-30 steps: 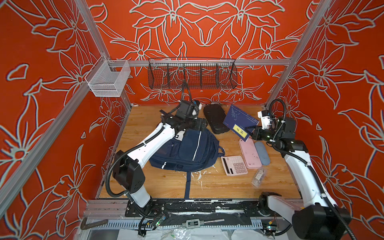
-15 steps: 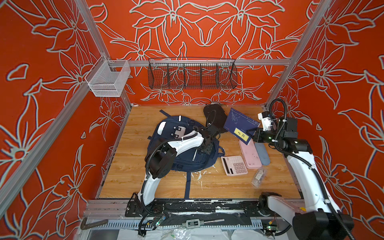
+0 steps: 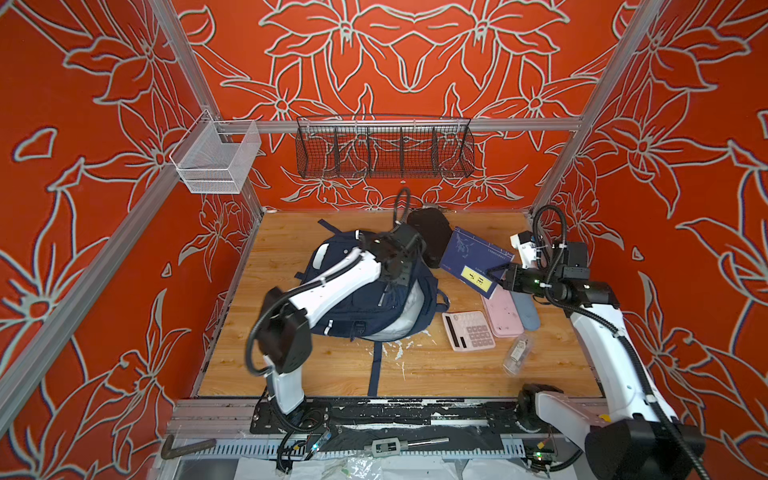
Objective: Pack the student bag
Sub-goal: 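Lift the backpack flap open with the left gripper while right holds the book above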
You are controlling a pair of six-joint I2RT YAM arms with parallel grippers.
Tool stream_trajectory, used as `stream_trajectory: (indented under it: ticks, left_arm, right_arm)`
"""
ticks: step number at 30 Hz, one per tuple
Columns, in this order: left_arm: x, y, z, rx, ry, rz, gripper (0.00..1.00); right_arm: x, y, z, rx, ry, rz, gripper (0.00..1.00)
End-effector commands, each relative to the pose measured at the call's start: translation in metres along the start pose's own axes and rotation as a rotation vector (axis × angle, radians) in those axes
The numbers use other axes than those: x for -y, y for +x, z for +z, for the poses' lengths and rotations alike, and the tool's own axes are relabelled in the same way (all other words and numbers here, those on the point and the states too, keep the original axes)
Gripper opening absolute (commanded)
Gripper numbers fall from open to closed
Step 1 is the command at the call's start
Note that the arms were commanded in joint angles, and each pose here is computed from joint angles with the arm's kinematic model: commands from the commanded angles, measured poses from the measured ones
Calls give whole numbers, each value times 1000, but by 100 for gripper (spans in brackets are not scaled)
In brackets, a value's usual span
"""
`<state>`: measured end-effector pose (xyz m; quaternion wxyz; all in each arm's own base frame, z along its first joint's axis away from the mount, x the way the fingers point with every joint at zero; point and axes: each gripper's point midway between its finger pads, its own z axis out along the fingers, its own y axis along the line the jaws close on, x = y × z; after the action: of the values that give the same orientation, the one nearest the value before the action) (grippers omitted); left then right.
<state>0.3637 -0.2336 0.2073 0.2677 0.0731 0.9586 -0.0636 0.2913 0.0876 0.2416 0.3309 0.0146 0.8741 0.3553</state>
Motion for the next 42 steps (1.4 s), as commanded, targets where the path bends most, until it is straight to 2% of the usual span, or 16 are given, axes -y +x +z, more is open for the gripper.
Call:
stream_trajectory:
  ticks: [1,7,10,15,20,24,25,27,28,30,31,35,41,42]
  left_arm:
    - [-5,-44,-48,212,146,-54,0]
    - [13,-58,-78,286,288,-20,0]
    - [14,-57,-80,288,298,-7,0]
    - [15,-58,-87,326,329,-25,0]
    - [19,-61,-87,340,359,-47,0]
    - [21,-62,-80,334,362,-73,0]
    - [18,-62,-78,335,349,-79,0]
    - [10,-62,-73,335,304,-96,0]
    - [5,-61,-70,331,269,-106,0]
    - [-7,-60,-65,322,227,-133,0]
    - [-15,-58,-63,318,206,-152,0]
    - [-39,-55,-56,315,172,-215,0]
    - [-28,-55,-28,233,187,-162,0]
    - [-24,-56,-24,222,201,-146,5]
  right_arm:
    - [-15,4,9,19,-103,127,0]
    - [-70,20,54,-93,-268,117,0]
    - [-91,16,77,-126,-323,116,0]
    - [-98,29,124,-275,-343,161,0]
    - [-129,37,171,-373,-483,173,0]
    - [-137,44,213,-372,-456,180,0]
    - [-131,44,225,-370,-432,206,7]
    - [-122,44,243,-375,-403,220,37]
    - [-117,45,250,-386,-375,218,56]
    - [-110,39,249,-384,-335,192,81]
    - [-104,34,244,-364,-302,174,97]
    - [-75,17,208,-311,-140,90,97]
    - [-35,10,146,-266,96,-26,97]
    - [-29,8,137,-253,130,-41,97]
